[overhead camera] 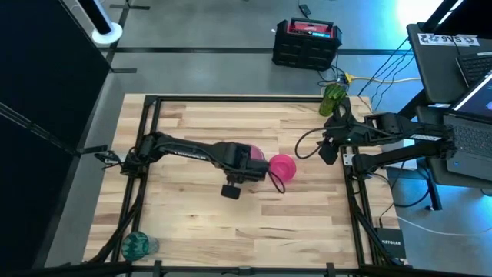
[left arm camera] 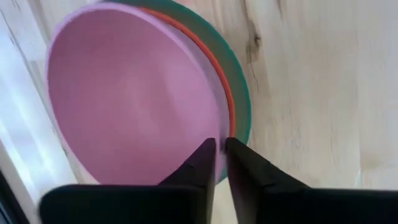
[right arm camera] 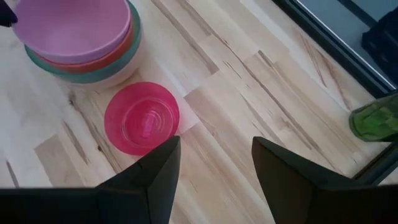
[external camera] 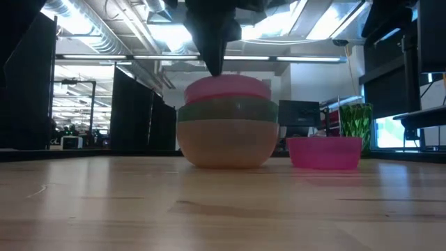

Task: Nest bowls inside each other
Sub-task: Stack the pink bowl on top of the orange bowl, then stack the red bowl on top of the pink bowl, then move the blue cup to the left of the stacked bowls

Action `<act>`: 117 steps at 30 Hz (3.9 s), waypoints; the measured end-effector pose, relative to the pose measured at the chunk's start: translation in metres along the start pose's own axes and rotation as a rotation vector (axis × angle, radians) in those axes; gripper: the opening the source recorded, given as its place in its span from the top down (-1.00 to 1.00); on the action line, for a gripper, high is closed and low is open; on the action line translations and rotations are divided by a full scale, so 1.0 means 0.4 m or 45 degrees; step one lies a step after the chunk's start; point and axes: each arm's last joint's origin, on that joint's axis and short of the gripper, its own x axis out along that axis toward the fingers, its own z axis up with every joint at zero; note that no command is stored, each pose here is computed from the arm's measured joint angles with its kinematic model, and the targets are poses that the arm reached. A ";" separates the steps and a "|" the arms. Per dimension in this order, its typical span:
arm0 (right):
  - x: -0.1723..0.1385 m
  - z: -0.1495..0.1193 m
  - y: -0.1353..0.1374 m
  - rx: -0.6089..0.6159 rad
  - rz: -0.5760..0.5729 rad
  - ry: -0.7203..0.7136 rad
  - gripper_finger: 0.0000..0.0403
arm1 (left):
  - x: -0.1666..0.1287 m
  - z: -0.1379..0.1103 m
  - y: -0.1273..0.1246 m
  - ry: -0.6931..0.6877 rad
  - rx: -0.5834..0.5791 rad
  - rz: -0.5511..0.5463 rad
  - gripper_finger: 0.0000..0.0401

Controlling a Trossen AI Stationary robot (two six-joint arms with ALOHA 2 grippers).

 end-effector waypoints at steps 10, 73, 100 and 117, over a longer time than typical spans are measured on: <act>0.060 0.036 0.047 -0.122 0.130 0.076 0.07 | -0.085 -0.029 0.005 -0.060 -0.200 0.034 0.37; 0.374 0.320 0.141 -0.345 0.350 0.384 1.00 | -0.378 -0.192 -0.021 -0.373 -0.526 0.114 0.07; 0.557 0.434 0.224 -0.484 0.494 0.493 0.69 | -0.379 -0.190 -0.051 -0.366 -0.508 0.042 0.04; 0.212 0.442 0.160 -0.579 0.544 0.188 -0.10 | -0.334 -0.217 -0.293 -0.155 -0.420 -0.226 0.01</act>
